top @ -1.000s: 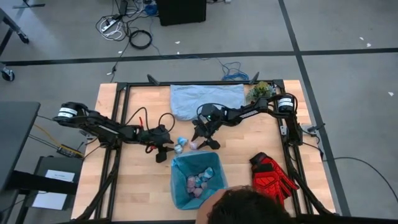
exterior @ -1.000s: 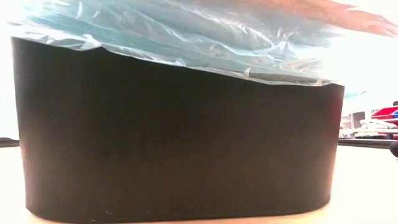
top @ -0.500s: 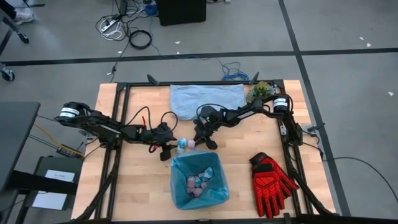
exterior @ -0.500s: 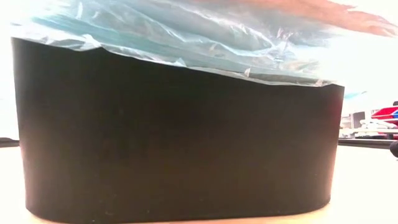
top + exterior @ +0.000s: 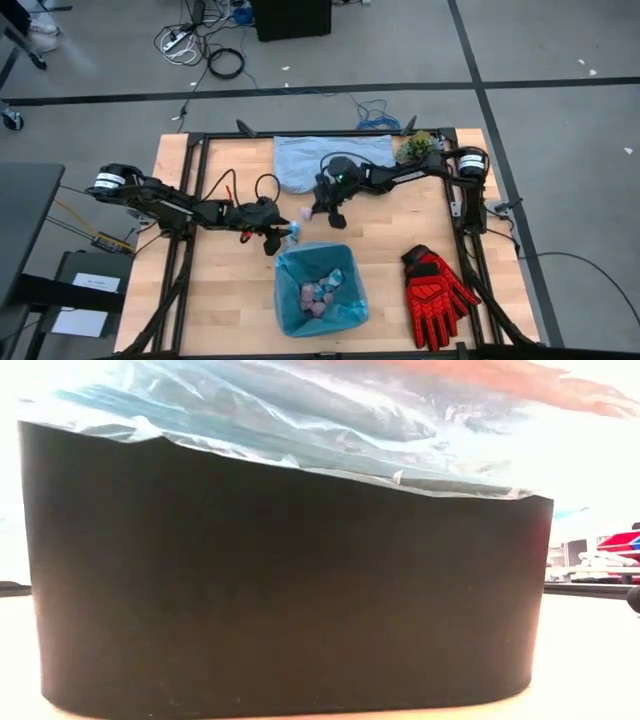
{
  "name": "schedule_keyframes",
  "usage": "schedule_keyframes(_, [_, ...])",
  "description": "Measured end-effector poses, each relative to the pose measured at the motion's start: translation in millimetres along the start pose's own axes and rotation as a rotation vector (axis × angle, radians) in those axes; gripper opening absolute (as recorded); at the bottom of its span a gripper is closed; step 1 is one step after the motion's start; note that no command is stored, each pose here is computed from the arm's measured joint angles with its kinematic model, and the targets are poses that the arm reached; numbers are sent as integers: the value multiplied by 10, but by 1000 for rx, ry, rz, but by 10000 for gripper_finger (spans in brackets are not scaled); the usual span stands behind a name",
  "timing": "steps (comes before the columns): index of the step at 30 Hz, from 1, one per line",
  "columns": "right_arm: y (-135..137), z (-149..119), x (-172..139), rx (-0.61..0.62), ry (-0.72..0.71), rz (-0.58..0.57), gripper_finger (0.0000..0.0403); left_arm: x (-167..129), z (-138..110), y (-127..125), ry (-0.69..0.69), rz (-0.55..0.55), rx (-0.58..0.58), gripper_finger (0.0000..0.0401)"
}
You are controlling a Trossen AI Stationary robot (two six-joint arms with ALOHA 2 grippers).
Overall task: Place trash/remove bag and relplace
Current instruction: Put the pink crumbled trash bag into the trash bin
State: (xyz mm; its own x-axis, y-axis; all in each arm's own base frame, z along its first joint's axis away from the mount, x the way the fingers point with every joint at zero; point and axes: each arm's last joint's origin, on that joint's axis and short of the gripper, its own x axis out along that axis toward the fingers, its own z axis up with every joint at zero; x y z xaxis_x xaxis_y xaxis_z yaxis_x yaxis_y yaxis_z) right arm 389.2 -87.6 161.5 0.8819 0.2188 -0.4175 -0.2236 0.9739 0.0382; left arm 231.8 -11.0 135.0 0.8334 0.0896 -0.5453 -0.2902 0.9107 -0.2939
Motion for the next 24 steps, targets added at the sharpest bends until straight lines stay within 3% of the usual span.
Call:
schedule_keyframes(6, [-96,342,-388,-27,-70,-63,0,-54,185,13,-82,10,-162,177])
schedule_keyframes(13, [-98,701,-854,-3,-179,-71,0,-154,430,105,-191,28,-176,177])
schedule_keyframes(24, [424,1133,-1193,-15,-306,122,0,-374,542,287,-218,93,-217,177])
